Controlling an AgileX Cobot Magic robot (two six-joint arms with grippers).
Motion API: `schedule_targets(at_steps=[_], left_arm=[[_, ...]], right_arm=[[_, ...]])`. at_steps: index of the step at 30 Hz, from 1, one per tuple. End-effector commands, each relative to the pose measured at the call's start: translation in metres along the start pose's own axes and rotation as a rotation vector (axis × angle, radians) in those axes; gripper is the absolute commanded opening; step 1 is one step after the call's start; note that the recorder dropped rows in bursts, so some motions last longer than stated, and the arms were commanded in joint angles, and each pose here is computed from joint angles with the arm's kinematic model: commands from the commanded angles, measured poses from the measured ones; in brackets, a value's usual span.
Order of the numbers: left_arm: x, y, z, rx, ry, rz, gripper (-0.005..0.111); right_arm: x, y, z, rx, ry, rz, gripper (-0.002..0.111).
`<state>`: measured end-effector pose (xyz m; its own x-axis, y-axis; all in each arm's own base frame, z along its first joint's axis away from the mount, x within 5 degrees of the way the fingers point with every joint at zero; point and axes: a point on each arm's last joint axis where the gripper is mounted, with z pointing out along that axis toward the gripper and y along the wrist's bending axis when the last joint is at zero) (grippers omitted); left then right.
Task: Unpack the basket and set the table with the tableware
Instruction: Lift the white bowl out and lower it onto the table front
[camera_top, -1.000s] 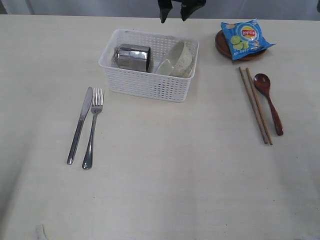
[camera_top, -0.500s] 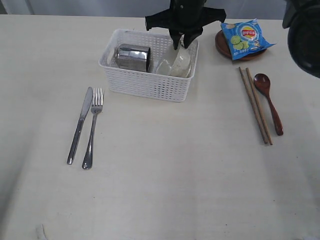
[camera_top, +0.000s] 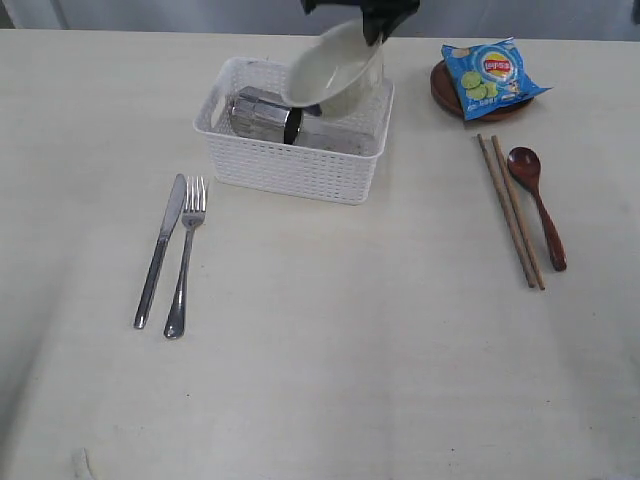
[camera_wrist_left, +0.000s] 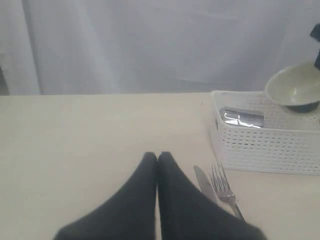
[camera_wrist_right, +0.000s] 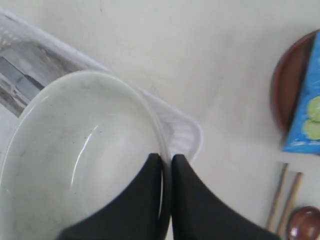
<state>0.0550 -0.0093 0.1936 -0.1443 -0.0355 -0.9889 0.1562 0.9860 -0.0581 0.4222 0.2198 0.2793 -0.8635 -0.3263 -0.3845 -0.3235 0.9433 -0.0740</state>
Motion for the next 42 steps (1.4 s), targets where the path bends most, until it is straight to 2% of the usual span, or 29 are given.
schedule_targets(at_steps=[1,5,9,13,19,25,31,35,42], left_arm=[[0.000,0.000,0.000,0.003,-0.011,-0.008,0.000],[0.000,0.000,0.000,0.003,-0.011,-0.008,0.000],[0.000,0.000,0.000,0.003,-0.011,-0.008,0.000],[0.000,0.000,0.000,0.003,-0.011,-0.008,0.000],[0.000,0.000,0.000,0.003,-0.011,-0.008,0.000],[0.000,0.000,0.000,0.003,-0.011,-0.008,0.000],[0.000,0.000,0.000,0.003,-0.011,-0.008,0.000],[0.000,0.000,0.000,0.003,-0.011,-0.008,0.000],[0.000,0.000,0.000,0.003,-0.011,-0.008,0.000]], right_arm=[[-0.004,-0.015,-0.062,0.042,-0.138,-0.064,-0.001],[0.001,-0.012,-0.102,-0.058,-0.206,-0.088,-0.001],[0.016,-0.005,-0.114,-0.171,-0.184,-0.120,-0.001],[0.052,0.002,-0.095,-0.251,-0.034,-0.131,-0.001],[0.116,0.019,-0.046,-0.437,-0.010,-0.127,-0.001],[0.173,0.030,0.004,-0.568,0.026,-0.109,-0.001],[0.196,0.043,0.020,-0.570,-0.041,-0.202,-0.001],[0.199,0.054,0.028,-0.537,-0.077,-0.233,-0.001],[0.207,0.060,0.059,-0.545,0.025,-0.200,0.000]])
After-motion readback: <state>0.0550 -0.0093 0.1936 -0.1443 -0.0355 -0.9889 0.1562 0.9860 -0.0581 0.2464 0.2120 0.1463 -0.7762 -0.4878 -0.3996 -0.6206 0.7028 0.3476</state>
